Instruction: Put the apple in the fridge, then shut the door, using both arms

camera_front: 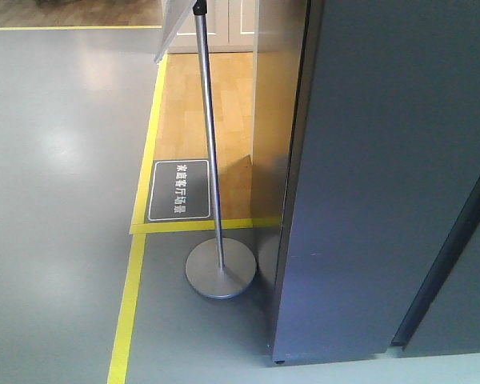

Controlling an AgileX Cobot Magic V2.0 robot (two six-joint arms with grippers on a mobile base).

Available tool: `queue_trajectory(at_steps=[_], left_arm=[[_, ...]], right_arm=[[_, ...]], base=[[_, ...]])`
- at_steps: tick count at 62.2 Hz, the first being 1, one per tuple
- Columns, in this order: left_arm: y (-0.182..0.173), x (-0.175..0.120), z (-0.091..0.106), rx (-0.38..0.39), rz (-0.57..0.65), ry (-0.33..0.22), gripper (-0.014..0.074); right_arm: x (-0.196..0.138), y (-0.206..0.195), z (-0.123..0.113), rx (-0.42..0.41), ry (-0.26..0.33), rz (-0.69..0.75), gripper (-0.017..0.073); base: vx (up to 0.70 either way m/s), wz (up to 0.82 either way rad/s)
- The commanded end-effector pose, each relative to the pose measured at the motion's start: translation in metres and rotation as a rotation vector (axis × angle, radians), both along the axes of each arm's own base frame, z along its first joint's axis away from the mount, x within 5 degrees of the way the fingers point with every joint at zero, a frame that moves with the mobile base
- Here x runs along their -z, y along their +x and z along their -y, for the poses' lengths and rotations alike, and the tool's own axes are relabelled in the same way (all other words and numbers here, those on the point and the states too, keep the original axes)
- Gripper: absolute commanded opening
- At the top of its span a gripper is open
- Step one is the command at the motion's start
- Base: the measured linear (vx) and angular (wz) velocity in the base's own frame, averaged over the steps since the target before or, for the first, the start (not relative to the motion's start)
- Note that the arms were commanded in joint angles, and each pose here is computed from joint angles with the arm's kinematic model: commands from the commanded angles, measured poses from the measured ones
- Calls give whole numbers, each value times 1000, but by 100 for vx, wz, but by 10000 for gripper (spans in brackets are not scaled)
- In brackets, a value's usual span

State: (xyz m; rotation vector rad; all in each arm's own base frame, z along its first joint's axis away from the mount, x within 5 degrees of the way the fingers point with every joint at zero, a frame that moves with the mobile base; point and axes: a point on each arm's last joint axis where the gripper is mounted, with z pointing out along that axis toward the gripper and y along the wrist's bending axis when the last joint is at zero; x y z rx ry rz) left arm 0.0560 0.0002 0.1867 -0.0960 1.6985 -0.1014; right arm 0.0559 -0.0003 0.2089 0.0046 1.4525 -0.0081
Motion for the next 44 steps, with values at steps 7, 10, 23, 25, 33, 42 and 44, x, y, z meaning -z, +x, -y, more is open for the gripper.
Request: queue_trajectory(at_steps=[7,10,23,25,33,42,44], left_arm=[[0,0,0,3,62,-5,-7],[0,0,0,3,62,-5,-7],[0,0,0,3,62,-5,-7],[0,0,0,3,62,-5,-7],[0,0,0,3,62,-5,-7],[0,0,0,3,62,-5,-7],[0,0,0,3,62,-5,-7]], right_arm=[[-3,-2,0,2,-11,77,-3],[-3,-2,0,2,-11,77,-3],[-3,-2,0,2,-11,77,-3],[-3,-2,0,2,-11,77,-3],[-3,-2,0,2,-11,77,-3],[-3,-2,0,2,-11,77,-3],[-3,-2,0,2,-11,77,-3]], base=[[0,0],[0,0],[0,0],[0,0],[0,0],[0,0],[0,0]])
